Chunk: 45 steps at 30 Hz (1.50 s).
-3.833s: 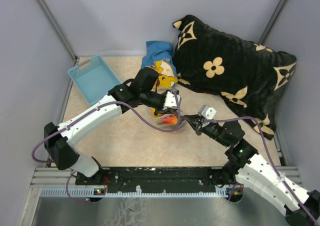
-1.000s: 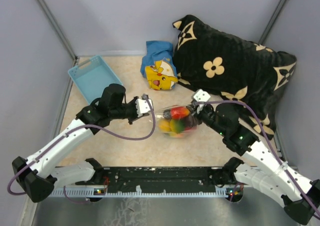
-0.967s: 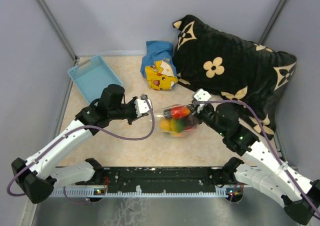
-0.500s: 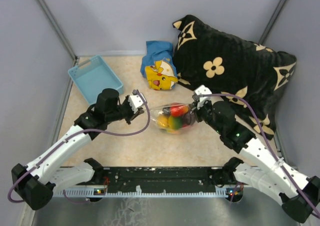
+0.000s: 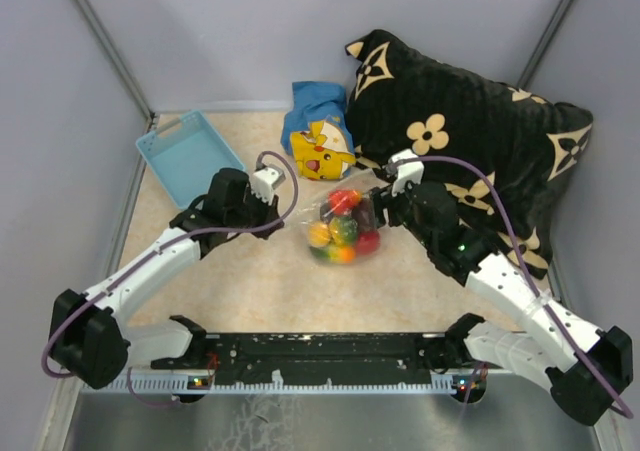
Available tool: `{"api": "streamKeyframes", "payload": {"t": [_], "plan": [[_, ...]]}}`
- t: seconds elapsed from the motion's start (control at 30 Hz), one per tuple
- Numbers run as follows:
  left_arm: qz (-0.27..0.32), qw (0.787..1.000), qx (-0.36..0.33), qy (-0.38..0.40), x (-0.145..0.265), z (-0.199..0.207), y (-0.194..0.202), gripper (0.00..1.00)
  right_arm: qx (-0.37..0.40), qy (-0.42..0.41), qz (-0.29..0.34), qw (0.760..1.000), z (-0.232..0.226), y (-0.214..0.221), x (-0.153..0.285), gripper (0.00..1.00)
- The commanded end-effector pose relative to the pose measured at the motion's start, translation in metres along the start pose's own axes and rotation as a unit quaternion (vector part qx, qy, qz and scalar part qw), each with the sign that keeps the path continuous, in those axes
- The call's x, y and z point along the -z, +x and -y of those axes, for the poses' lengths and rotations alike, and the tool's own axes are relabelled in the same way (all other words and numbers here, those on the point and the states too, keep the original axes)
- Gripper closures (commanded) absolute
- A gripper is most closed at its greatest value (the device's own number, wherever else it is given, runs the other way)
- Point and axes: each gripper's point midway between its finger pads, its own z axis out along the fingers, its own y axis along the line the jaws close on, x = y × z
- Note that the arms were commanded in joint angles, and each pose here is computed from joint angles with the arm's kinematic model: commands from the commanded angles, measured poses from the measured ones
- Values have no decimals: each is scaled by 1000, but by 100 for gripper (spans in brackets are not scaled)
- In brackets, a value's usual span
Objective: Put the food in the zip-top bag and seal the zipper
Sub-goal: Place the zipper food storage bag at the center of the board, then reset both arms
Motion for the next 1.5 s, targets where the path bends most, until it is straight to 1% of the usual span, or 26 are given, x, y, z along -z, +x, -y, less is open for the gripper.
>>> {"api": "streamKeyframes", "payload": {"t": [0.0,0.13,0.23,0.37,0.43,0.5,0.6,0.7,0.87,0.93,1.0,1.1,1.2,1.37,1.47], "plan": [[3,994,102,-40,0,-21,-3,87,-62,96,31,993,33,-32,16,29],[14,988,145,-53,5,-34,-4,79,-74,128,24,989,46,-27,33,29],[22,983,169,-69,11,-42,-3,76,-75,147,24,986,55,-25,50,28],[41,979,179,-90,27,-43,-1,68,-96,182,25,978,68,-17,76,28],[58,977,180,-103,38,-44,-1,66,-110,193,38,974,73,-18,90,28],[79,972,181,-125,52,-48,-3,61,-126,201,55,970,78,-20,104,28],[119,965,175,-158,76,-54,-10,50,-139,211,80,964,85,-20,125,27],[171,954,162,-183,102,-57,-21,38,-147,220,103,959,92,-19,141,27],[265,933,130,-205,146,-55,-41,23,-157,242,119,950,101,-10,159,27],[304,921,114,-216,163,-55,-44,15,-159,250,120,947,104,-5,163,27],[354,899,106,-236,186,-57,-48,1,-162,255,123,945,107,-2,168,27],[398,874,99,-261,203,-62,-45,0,-170,264,134,940,110,4,173,26],[419,860,105,-270,208,-65,-40,0,-178,257,154,937,110,2,177,26],[411,858,105,-289,206,-72,-35,0,-176,258,160,937,111,1,180,26],[406,861,104,-289,203,-73,-33,0,-178,262,162,935,113,0,182,26]]}}
